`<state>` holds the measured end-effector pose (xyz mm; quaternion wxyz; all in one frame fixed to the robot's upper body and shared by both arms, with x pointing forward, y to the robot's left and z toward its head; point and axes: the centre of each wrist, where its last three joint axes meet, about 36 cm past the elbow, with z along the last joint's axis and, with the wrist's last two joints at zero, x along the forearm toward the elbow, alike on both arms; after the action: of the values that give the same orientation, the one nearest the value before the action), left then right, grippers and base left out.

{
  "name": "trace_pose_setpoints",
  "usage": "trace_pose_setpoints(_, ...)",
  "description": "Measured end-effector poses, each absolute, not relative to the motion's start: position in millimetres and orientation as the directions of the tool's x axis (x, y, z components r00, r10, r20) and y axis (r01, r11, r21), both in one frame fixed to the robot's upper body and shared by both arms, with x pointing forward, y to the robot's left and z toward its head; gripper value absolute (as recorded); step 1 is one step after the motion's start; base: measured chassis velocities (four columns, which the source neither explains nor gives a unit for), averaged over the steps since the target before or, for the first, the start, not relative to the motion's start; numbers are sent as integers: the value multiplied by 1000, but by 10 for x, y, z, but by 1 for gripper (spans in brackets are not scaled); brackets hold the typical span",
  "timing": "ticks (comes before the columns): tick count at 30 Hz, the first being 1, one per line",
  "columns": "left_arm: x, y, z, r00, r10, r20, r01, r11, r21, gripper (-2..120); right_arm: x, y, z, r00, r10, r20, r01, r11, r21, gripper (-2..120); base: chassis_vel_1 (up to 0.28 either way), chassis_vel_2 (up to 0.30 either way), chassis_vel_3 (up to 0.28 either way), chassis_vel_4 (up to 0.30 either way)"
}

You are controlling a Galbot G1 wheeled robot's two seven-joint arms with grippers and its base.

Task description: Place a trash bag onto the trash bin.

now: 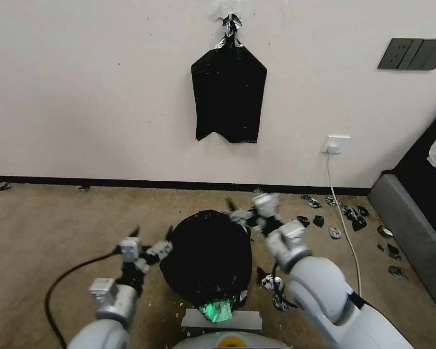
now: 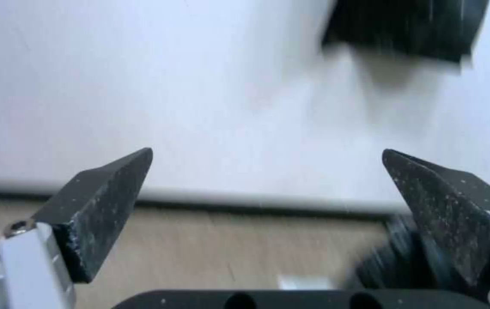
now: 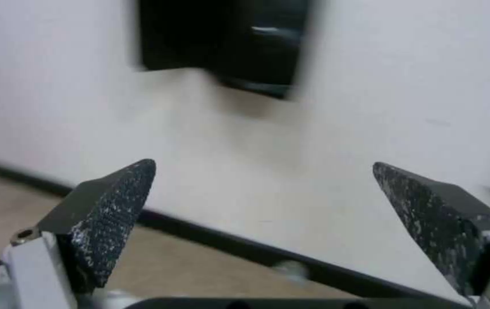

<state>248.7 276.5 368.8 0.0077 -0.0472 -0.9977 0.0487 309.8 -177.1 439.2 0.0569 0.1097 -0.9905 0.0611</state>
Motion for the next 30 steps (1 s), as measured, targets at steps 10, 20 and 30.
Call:
trace_pose_setpoints(10, 2343, 2858, 3463, -990, 33, -135, 47, 993, -106, 100, 2533, -2210, 3720, -994, -23, 105, -34, 994, -103, 100, 0, 0, 0, 0)
trace_pose_setpoints(20, 2374, 2853, 3430, -990, 10, -142, 29, 991, -133, 100, 2519, -2289, 3626, -996, -18, 85, -28, 993, -119, 100, 0, 0, 0, 0)
trace_pose_setpoints(30, 2375, 2853, 3430, -991, 9, -137, 28, 990, -135, 100, 2528, -2285, 3630, -996, -21, 85, -31, 993, -118, 100, 0, 0, 0, 0)
